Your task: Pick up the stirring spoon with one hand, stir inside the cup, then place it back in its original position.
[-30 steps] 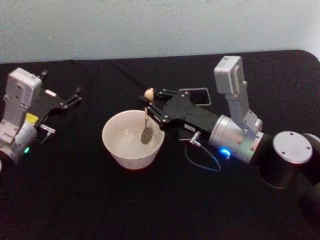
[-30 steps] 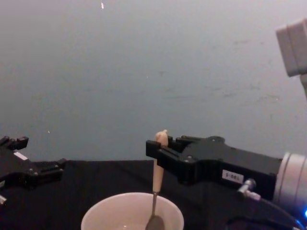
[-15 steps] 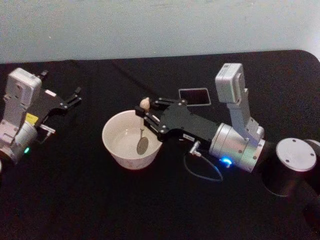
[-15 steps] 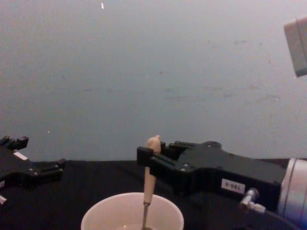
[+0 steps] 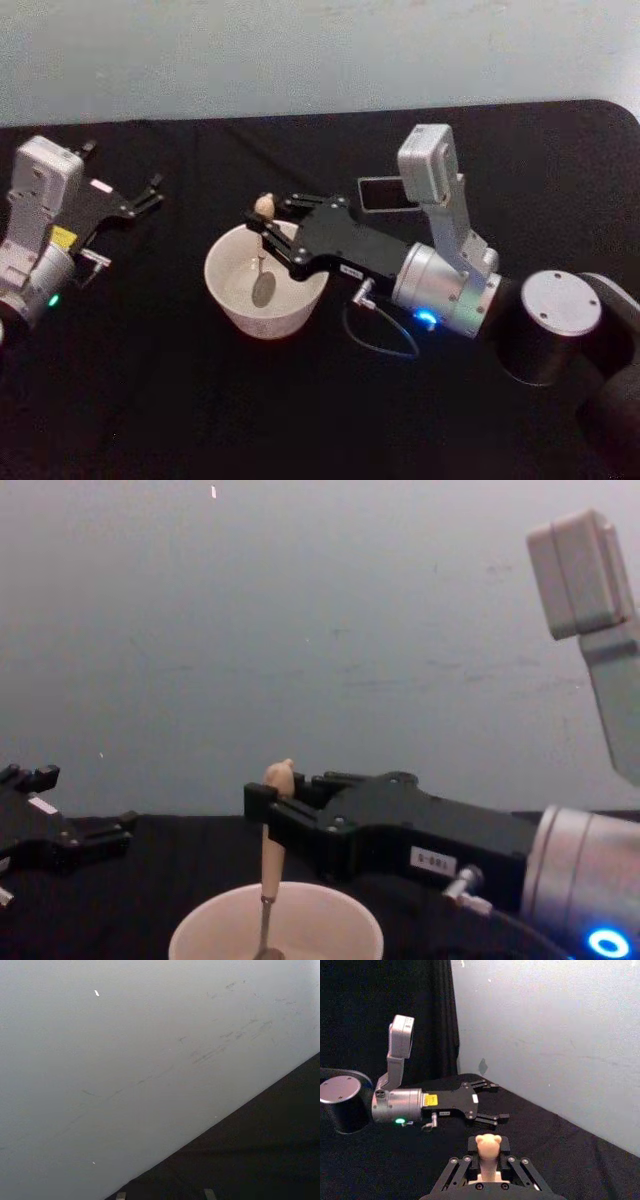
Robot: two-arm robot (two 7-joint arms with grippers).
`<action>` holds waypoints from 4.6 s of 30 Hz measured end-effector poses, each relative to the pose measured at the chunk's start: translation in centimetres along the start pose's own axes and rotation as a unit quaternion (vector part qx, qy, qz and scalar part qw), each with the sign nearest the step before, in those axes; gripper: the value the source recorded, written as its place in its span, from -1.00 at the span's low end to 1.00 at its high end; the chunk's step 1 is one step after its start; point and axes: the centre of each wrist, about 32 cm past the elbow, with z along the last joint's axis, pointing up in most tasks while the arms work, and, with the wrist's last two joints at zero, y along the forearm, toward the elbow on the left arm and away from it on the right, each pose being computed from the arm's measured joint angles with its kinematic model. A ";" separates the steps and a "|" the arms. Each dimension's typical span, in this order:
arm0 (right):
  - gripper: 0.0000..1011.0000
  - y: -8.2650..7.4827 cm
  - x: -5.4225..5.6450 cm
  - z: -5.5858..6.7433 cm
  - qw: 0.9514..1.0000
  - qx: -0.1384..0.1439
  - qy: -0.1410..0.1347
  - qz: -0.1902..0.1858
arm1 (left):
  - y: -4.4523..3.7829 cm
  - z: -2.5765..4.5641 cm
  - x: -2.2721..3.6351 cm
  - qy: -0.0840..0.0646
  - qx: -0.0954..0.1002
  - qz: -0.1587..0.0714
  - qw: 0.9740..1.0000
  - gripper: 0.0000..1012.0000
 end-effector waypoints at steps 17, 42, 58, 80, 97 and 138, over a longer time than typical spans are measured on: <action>-0.55 1.9 1.3 -0.1 0.999 0.004 -0.007 -0.033 | 0.00 0.00 0.00 0.000 0.000 0.000 1.000 0.98; -0.55 -0.8 1.8 0.0 0.999 0.000 -0.008 -0.047 | 0.00 0.00 0.00 0.000 0.000 0.000 1.000 0.98; -0.55 -2.9 0.3 0.4 1.000 0.002 0.003 -0.011 | 0.00 0.00 0.00 0.000 0.000 0.000 1.000 0.98; -0.55 0.3 -0.2 0.0 1.000 0.004 0.003 -0.001 | 0.00 0.00 0.00 0.000 0.000 0.000 1.000 0.98; -0.55 2.0 1.4 -0.3 0.999 0.003 -0.007 -0.043 | 0.00 0.00 0.00 0.000 0.000 0.000 1.000 0.98; -0.55 -3.1 1.1 8.2 0.988 0.059 -0.029 -0.143 | 0.00 0.00 0.00 0.000 0.000 0.000 1.000 0.98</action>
